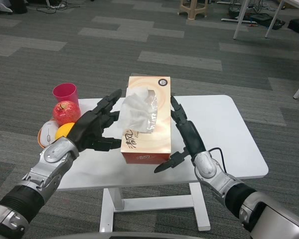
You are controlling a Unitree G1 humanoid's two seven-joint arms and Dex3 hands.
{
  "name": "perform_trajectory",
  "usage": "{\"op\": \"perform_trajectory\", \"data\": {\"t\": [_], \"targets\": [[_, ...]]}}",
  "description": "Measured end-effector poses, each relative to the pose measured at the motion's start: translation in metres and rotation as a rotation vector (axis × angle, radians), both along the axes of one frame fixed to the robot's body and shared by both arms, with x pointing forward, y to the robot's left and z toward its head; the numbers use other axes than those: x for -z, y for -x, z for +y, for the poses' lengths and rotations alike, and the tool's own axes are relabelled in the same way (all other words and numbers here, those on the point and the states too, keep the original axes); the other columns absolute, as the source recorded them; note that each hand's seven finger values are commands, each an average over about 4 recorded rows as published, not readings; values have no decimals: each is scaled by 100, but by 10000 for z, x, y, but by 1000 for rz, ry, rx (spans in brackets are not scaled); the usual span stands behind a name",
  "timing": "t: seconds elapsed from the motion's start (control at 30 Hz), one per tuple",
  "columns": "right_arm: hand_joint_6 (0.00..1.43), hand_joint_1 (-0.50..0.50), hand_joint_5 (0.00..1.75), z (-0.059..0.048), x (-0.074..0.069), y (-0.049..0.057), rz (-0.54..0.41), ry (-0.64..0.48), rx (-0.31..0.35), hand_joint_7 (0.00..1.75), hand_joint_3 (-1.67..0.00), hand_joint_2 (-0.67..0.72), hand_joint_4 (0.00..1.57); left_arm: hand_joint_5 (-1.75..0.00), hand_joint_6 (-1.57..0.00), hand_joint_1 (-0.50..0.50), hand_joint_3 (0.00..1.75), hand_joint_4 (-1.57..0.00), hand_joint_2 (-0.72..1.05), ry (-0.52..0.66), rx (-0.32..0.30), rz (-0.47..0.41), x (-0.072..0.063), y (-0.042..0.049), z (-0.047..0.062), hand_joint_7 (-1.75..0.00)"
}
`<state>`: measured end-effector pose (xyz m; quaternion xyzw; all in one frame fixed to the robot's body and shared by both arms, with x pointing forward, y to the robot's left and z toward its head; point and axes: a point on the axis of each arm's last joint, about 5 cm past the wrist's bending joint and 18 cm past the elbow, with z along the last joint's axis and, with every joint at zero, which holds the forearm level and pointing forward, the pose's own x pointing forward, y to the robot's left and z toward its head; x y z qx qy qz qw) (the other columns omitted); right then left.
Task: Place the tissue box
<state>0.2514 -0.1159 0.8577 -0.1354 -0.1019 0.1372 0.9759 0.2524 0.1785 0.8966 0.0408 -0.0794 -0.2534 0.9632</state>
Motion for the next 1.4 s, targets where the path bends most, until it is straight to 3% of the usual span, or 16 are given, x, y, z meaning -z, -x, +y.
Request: {"op": "perform_trajectory", "data": {"t": [0.33,0.47,0.87,1.13,1.4], "targets": [[5,-46,0,-1,1,1,0,0,0,7,-24,-3,23,-92,0,50,13,0,105,0,0,0,1,1,0,0],[6,-46,0,-1,1,1,1,0,1,7,-24,-3,23,-82,0,50,17,0,105,0,0,0,1,1,0,0],[6,-46,0,-29,35,9,14,18,11,7,-24,-3,25,-82,0,50,17,0,105,-5,11,5,11,7,-17,0],[6,-46,0,-60,76,21,33,39,21,7,-24,-3,26,-92,0,50,17,0,105,-11,20,12,24,12,-31,0],[6,-46,0,-87,128,40,56,67,25,7,-24,-3,26,-90,0,50,17,0,105,-30,26,54,103,28,-36,0]]}}
